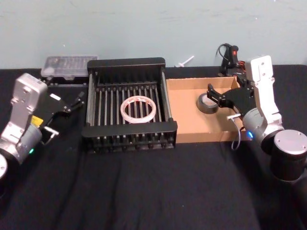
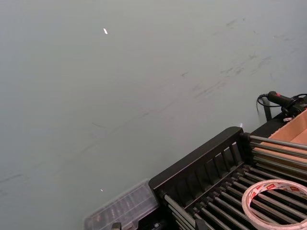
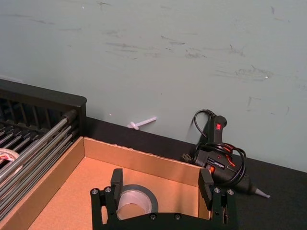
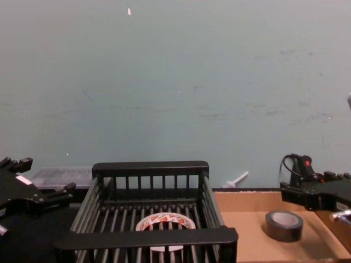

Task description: Pick up the white tape and place it into the black box , Pick up the silver tape and place it into the brown box.

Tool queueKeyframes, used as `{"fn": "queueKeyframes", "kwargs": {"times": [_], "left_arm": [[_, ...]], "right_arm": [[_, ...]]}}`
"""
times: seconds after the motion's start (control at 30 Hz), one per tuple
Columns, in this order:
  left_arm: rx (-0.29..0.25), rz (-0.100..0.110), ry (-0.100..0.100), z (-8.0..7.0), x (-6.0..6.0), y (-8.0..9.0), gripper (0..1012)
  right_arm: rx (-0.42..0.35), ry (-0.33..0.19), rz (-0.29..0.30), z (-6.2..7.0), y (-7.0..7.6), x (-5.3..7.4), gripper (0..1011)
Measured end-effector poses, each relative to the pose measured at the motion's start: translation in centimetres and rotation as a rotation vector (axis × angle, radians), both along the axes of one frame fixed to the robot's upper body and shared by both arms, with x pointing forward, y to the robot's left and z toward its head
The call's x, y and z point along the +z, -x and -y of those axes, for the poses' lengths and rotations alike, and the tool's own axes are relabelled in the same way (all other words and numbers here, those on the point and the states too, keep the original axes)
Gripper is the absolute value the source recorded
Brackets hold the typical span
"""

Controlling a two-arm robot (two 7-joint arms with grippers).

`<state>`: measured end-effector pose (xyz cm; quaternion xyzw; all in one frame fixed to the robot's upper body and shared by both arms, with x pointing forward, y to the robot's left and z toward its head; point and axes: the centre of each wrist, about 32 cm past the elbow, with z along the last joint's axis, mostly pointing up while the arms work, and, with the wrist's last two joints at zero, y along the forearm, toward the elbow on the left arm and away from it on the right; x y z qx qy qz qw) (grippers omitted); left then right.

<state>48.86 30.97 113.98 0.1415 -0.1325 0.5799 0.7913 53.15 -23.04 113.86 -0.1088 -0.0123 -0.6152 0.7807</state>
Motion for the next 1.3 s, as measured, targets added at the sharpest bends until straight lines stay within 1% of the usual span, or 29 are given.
{"fn": "queueKeyframes", "kwargs": {"times": [1.3], "left_arm": [[0.000, 0.000, 0.000, 0.00, 0.00, 0.00, 1001]], "right_arm": [[0.003, -0.002, 0.005, -0.03, -0.05, 0.14, 1000]]}}
